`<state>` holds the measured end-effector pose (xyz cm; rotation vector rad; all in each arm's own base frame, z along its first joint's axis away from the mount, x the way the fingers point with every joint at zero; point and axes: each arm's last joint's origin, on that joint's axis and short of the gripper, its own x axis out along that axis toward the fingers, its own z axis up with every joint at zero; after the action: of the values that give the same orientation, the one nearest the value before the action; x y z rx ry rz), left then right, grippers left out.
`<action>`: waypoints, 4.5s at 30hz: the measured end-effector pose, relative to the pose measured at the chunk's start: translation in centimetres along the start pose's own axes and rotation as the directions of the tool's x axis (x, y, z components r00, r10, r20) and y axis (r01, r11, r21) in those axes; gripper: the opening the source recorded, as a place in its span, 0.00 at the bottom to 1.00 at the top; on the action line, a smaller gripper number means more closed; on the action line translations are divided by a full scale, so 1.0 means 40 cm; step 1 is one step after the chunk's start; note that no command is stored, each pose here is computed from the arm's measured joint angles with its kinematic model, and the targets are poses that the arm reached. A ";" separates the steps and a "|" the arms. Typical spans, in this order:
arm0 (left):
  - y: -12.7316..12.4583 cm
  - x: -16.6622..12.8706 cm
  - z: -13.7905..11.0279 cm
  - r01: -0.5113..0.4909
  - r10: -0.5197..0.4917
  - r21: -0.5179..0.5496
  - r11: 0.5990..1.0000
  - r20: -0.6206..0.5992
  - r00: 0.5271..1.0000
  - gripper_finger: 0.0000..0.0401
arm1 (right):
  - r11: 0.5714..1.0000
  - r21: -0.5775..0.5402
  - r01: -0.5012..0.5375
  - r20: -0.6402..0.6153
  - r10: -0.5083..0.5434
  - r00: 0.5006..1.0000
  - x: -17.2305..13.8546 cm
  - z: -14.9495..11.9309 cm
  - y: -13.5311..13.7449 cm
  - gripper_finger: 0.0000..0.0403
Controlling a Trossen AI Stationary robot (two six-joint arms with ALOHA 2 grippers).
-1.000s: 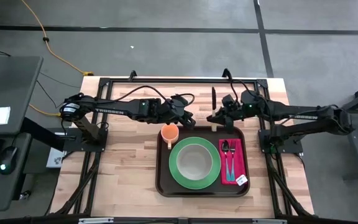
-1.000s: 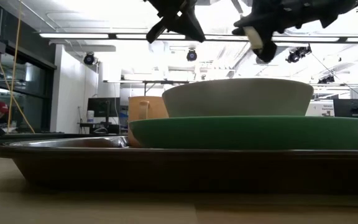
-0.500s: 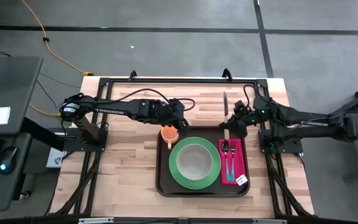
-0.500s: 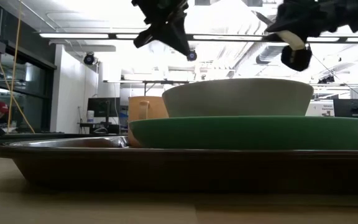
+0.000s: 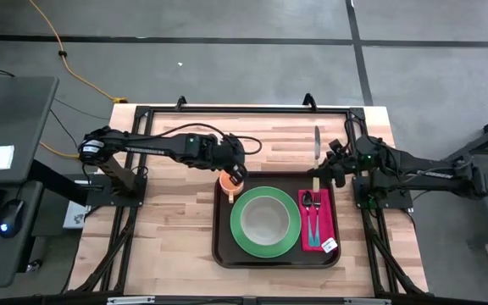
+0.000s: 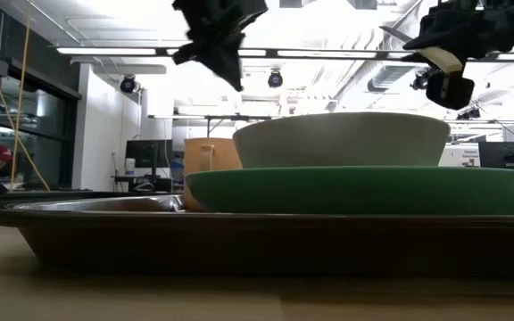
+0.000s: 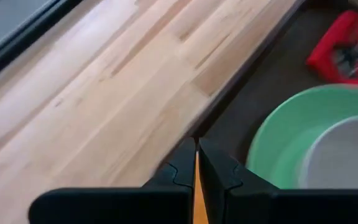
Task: Set up tray
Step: Put the yellow knife to the right of the blue fork on the red napkin
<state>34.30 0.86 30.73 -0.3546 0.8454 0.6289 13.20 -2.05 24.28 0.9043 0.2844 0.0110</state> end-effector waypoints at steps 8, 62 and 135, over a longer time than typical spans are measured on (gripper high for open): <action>0.047 -0.058 -0.016 -0.127 0.128 0.045 0.991 -0.019 0.992 0.12 | 0.998 0.056 0.028 -0.052 -0.025 0.998 -0.006 -0.017 -0.004 0.04; 0.193 -0.038 -0.344 0.158 -0.202 0.150 0.976 0.357 0.912 0.12 | 0.937 0.349 0.022 -0.069 0.002 0.998 0.029 -0.214 0.003 0.04; 0.334 0.033 -0.558 0.171 -0.266 0.223 0.960 0.524 0.809 0.12 | 0.798 0.479 0.366 -0.380 -0.187 0.906 -0.045 -0.295 -0.050 0.04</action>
<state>13.41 -0.16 15.23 -0.1009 0.2872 0.4039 8.30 5.60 16.27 1.4230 0.7496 -0.2148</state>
